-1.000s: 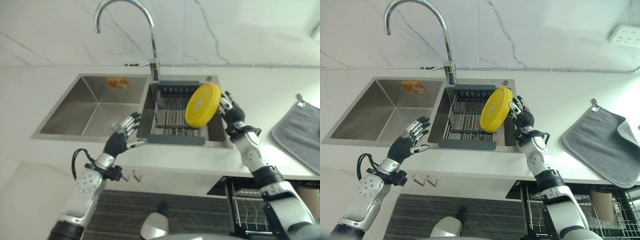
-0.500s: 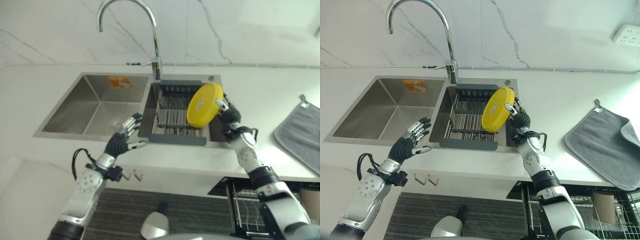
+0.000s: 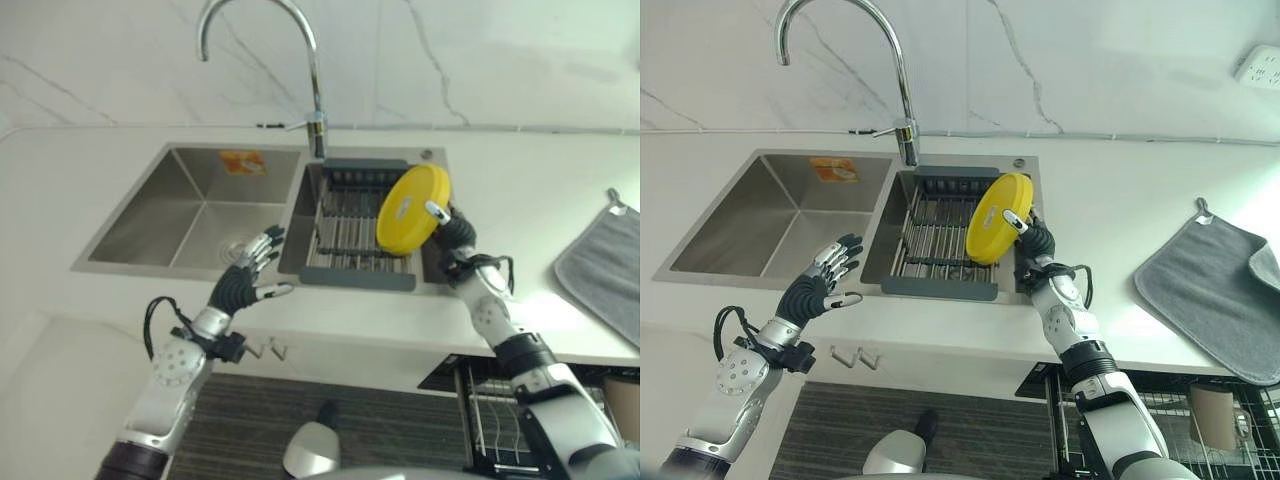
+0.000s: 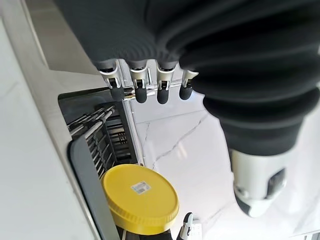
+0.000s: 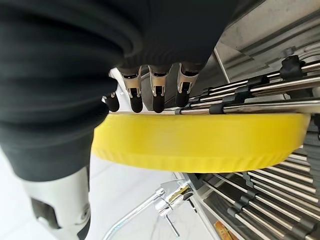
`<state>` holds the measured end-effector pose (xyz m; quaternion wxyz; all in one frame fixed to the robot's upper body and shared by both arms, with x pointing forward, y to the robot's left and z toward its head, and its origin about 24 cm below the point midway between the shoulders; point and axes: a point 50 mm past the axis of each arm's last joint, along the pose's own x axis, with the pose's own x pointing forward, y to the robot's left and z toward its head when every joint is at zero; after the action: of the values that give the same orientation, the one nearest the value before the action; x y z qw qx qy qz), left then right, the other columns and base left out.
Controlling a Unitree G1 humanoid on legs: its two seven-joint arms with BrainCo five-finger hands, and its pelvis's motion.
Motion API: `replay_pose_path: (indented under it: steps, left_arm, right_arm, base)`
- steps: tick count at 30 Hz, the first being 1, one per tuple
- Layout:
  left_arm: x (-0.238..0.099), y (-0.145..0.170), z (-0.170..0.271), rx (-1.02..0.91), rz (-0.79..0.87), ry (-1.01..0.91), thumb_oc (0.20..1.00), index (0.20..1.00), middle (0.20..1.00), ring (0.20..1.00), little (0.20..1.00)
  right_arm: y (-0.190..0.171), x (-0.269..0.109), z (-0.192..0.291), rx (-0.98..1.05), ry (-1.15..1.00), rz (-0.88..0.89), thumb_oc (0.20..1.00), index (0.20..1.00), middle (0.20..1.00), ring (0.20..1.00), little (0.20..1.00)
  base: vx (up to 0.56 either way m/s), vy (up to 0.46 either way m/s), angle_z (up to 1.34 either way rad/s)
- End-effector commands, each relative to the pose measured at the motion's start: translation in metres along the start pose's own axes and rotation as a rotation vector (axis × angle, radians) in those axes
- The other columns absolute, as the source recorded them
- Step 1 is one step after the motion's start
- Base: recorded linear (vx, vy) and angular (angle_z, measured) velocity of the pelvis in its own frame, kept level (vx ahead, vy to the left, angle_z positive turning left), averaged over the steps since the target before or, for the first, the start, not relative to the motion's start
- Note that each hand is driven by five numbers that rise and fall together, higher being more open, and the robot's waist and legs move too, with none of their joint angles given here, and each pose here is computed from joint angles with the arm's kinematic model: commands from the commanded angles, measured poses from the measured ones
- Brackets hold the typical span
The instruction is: Place the dishes in the dishwasher.
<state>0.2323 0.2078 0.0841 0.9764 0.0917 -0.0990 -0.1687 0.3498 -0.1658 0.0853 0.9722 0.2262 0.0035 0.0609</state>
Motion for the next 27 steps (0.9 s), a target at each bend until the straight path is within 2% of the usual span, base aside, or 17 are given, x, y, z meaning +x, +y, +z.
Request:
replay_pose_path:
  steps: [1,14,27]
  left_arm:
    - [0.001,0.0,0.013,0.025,-0.008,-0.087,1.0,1.0,1.0,1.0,1.0]
    - [0.003,0.001,0.01,0.04,0.003,-0.06,1.0,1.0,1.0,1.0,1.0]
    - [0.004,0.0,0.001,-0.053,-0.019,-0.012,1.0,1.0,1.0,1.0,1.0]
  right_arm:
    - [0.018,0.01,0.024,-0.072,-0.091,0.05,1.0,1.0,1.0,1.0,1.0]
    - [0.012,0.017,0.022,-0.179,-0.024,-0.044,1.0,1.0,1.0,1.0,1.0]
    - [0.002,0.023,0.028,-0.195,0.013,-0.066,1.0,1.0,1.0,1.0,1.0]
  base:
    - [0.0,0.0,0.0]
    - [0.0,0.0,0.0]
    - [0.0,0.001,0.03]
